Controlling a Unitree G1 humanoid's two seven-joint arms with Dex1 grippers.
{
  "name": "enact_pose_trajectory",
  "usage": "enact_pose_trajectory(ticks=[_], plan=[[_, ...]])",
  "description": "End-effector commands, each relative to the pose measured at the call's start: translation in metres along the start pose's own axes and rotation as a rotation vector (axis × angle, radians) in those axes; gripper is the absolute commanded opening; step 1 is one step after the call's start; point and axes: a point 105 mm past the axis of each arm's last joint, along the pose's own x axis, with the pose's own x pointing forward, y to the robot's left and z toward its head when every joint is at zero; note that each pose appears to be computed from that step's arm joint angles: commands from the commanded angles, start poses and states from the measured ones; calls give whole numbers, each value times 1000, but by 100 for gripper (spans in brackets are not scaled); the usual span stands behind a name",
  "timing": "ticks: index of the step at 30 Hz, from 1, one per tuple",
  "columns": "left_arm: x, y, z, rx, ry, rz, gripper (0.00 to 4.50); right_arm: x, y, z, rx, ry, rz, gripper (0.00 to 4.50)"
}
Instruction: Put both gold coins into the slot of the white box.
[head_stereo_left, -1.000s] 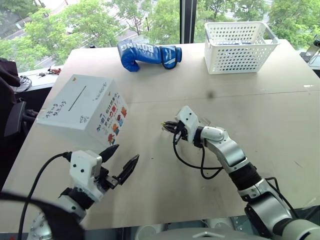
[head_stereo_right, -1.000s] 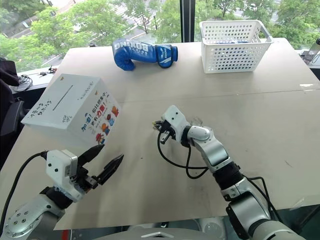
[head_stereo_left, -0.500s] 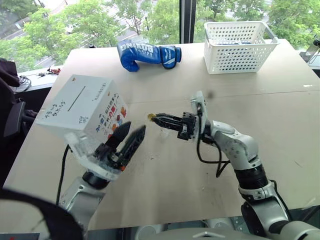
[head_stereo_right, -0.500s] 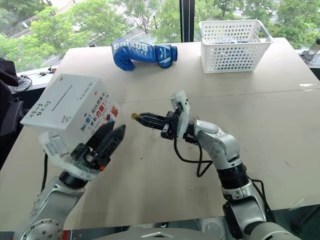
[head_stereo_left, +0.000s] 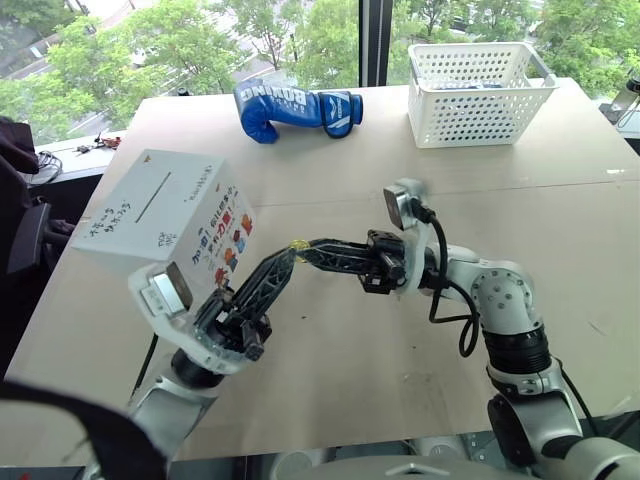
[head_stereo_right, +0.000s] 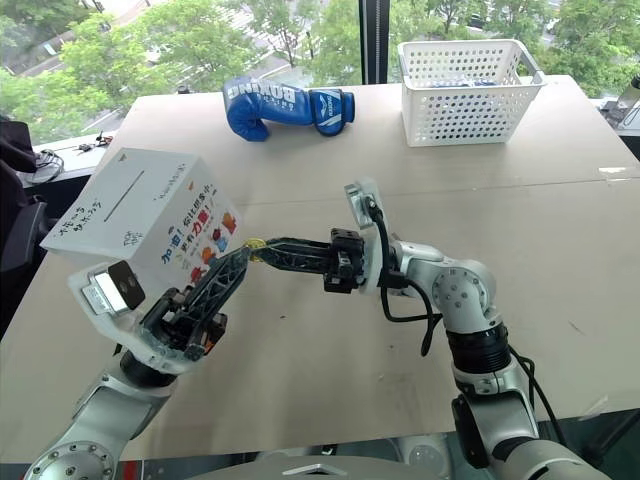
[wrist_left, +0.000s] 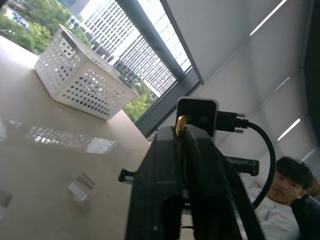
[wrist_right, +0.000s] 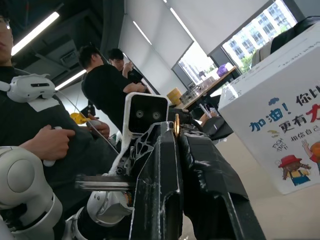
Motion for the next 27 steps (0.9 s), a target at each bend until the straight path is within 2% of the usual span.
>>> enact_pose_trajectory(ticks=[1, 12, 15, 20, 27], plan=[[5, -12, 0, -1, 4, -58, 4, 7, 15, 8, -41, 6, 65, 0], [10, -11, -7, -5, 35, -71, 4, 7, 18, 6, -22, 35, 87, 0], [11, -8, -4, 6, 18, -56, 0, 7, 19, 6, -16, 31, 92, 97], [8, -2, 3, 10, -20, -19, 0, 2, 13, 9, -14, 13, 53, 325], [6, 0, 9, 19, -40, 7, 0, -8, 8, 10, -24, 38, 19, 325]])
